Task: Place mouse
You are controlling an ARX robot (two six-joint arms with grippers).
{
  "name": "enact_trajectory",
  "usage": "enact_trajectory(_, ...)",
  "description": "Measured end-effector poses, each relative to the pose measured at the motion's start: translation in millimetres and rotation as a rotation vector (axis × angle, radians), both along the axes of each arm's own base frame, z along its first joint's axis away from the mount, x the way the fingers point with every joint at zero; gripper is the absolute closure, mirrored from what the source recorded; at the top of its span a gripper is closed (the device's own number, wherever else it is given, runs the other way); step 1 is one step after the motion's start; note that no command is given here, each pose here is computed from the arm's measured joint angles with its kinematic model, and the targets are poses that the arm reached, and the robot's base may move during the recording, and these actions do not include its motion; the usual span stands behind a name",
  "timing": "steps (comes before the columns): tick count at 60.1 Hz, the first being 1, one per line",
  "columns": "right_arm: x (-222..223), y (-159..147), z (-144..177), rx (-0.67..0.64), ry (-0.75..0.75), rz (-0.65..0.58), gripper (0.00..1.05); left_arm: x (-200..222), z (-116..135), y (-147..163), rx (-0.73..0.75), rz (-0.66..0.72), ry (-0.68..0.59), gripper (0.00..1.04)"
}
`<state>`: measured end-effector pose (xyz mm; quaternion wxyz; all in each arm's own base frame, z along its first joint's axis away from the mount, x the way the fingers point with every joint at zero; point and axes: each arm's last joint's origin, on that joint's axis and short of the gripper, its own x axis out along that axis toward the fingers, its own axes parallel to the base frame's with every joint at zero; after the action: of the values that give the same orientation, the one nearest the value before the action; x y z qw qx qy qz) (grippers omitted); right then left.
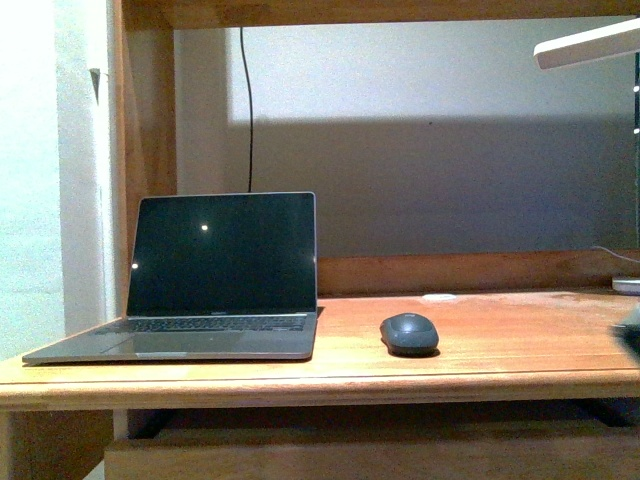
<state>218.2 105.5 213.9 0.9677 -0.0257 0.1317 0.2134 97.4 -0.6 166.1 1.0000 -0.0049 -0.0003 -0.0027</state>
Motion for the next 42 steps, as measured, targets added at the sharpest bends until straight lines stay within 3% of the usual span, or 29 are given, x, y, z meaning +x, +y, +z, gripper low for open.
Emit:
enact_trajectory(12,-57.3,-39.3,-4.5,0.073,-0.013,-0.018,0.07,0.0,0.0,0.0,0.0,0.0,0.0,0.08)
enact_trajectory(30,-106.4,-63.3,-20.7,0.147,0.0,-0.061,0.07,0.0,0.0,0.0,0.0,0.0,0.0,0.08)
enact_trajectory(37,-117.9,-71.1,-33.9,0.095,-0.205,-0.329,0.25,0.0,0.0,0.1,0.0,0.002,0.0,0.08)
enact_trajectory(42,-120.2,-79.8,-37.1,0.081,-0.252,-0.414,0.38,0.0,0.0,0.0,0.0,0.0,0.0,0.08)
